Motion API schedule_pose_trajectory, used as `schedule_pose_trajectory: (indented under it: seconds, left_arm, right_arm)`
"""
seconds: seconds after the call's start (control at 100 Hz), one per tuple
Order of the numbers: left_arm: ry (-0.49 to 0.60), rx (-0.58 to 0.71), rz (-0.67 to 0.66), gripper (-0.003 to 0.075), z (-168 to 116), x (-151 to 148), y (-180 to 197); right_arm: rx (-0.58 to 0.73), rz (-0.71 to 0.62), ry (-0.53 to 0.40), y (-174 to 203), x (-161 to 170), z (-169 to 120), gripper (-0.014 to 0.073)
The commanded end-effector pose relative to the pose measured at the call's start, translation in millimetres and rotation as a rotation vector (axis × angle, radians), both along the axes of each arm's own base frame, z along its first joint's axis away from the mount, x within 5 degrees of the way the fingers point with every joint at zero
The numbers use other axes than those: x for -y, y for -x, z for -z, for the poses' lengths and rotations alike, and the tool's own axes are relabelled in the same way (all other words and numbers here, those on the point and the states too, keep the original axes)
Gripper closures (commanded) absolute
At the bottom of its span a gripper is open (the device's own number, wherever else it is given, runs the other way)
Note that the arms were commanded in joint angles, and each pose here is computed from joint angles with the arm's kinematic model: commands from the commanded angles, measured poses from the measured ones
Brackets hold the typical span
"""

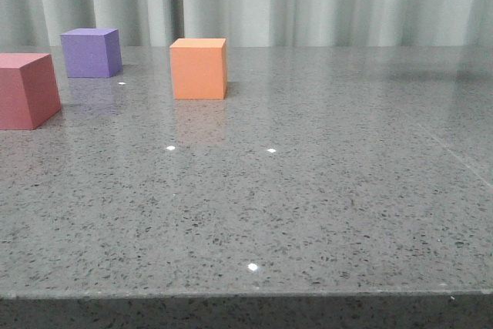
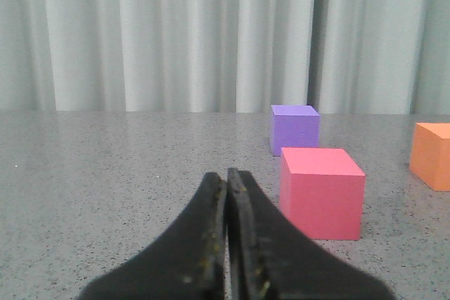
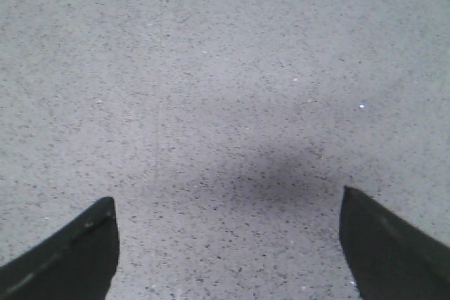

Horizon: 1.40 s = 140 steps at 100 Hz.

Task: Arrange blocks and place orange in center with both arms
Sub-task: 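Raise the open right gripper away from the orange cube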

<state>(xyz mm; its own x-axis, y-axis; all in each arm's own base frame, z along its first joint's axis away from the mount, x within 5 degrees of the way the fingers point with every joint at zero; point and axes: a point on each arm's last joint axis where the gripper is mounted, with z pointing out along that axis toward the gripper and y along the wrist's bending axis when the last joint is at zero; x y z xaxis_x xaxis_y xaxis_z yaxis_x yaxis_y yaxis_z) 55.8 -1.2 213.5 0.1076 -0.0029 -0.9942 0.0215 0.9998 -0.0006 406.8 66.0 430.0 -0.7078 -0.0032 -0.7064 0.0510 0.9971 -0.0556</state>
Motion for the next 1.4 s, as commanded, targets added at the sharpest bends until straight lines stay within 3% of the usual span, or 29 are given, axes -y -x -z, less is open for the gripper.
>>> schedule_pose_trajectory:
  seconds: [0.0,0.26,0.83,1.11,1.3,1.39]
  left_arm:
    - [0.011,0.071,0.006,0.0741,5,0,1]
    - [0.011,0.071,0.006,0.0741,5,0,1]
    - [0.011,0.071,0.006,0.0741,5,0,1]
    - [0.011,0.071,0.006,0.0741,5,0,1]
    - [0.011,0.071,0.006,0.0741,5,0,1]
    - [0.011,0.071,0.006,0.0741,5,0,1]
  right_arm:
    - [0.159,-0.008,0.0,18,13,-28,-0.0032]
    - [0.229,-0.041,-0.001,49,29,13,-0.0032]
    - [0.645,-0.151,-0.054,226,49,70,-0.0032]
    - [0.765,-0.155,-0.056,289,55,89,-0.0032]
    - [0.723,-0.132,-0.043,305,59,97,-0.0029]
    - [0.69,-0.123,-0.04,305,60,100,0.0012]
